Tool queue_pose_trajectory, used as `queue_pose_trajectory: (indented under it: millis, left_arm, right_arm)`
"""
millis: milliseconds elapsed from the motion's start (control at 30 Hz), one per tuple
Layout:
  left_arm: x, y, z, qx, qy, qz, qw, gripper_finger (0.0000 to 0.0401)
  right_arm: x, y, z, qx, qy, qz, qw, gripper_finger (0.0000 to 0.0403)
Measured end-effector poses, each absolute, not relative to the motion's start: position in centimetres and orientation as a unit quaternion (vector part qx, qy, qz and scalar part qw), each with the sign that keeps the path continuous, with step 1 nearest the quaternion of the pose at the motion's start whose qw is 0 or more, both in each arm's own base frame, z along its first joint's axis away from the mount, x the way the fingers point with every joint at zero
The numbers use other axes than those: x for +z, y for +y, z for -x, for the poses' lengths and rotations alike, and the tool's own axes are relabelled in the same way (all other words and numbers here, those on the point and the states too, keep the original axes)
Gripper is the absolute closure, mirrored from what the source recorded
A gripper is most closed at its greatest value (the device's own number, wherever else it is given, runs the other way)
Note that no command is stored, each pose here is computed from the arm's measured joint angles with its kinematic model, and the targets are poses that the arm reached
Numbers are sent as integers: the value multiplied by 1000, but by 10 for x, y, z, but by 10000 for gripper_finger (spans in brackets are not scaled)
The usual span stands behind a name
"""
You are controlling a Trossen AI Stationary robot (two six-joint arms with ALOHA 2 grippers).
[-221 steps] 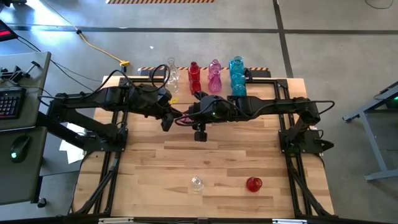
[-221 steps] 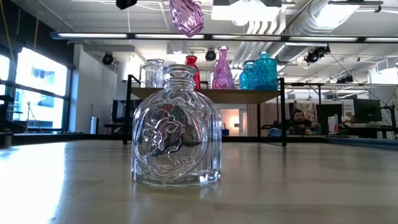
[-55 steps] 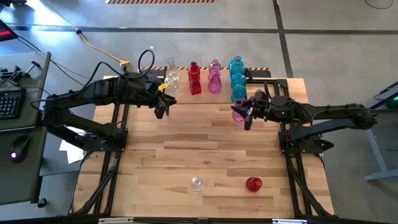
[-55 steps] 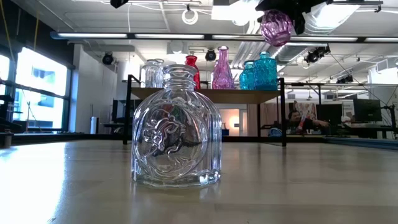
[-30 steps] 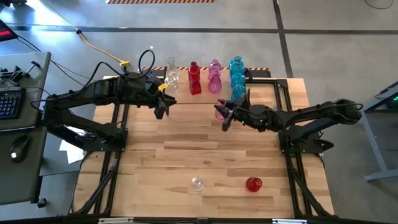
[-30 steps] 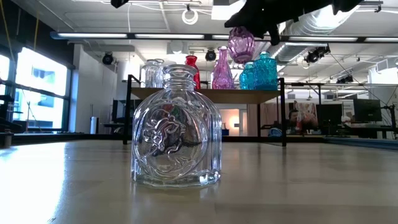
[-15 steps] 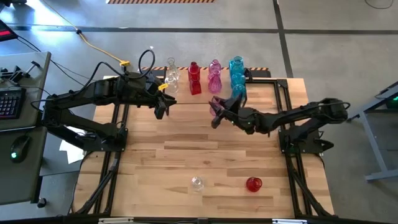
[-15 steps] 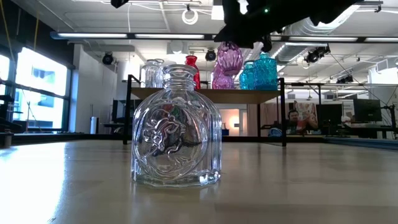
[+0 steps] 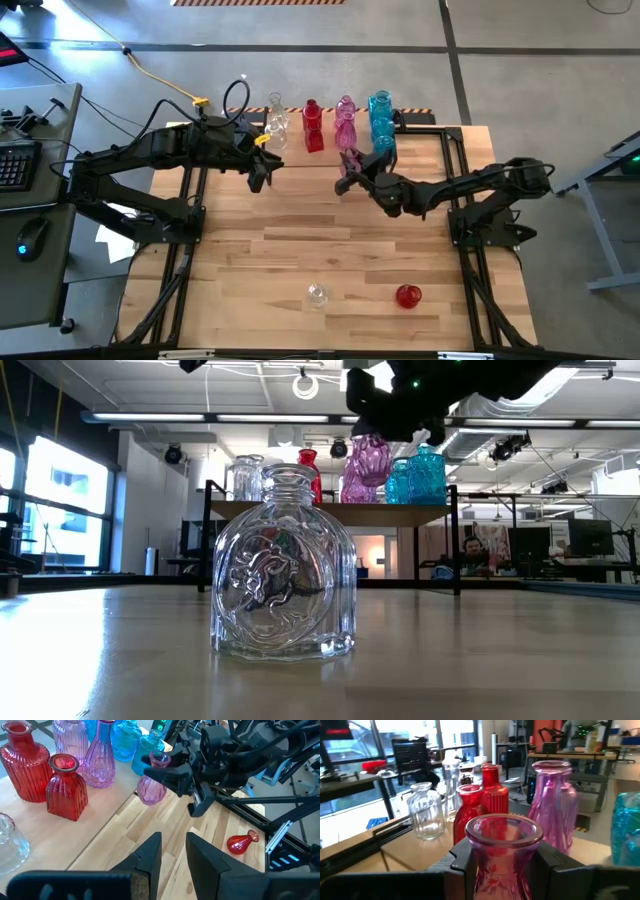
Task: Sort vases onto shelf
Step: Put the pink vase on the shelf aligned with the other pink vases
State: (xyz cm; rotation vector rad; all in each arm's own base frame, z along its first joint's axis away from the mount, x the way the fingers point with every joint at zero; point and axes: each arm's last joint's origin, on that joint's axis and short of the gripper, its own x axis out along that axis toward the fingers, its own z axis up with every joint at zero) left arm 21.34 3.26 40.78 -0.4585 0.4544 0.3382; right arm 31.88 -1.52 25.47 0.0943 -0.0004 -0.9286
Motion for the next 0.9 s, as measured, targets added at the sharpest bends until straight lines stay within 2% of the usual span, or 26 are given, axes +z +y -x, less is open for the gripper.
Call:
queue_pose_trajectory:
  millis: [233, 900]
  left_arm:
    - [408, 33, -213, 160, 226, 201, 940, 320]
    - [408, 33, -213, 160, 226, 200, 940, 320]
  right_arm:
    - [249, -20, -323, -456, -15, -64, 887, 304]
    - [239, -48, -332, -456, -14, -22, 890, 304]
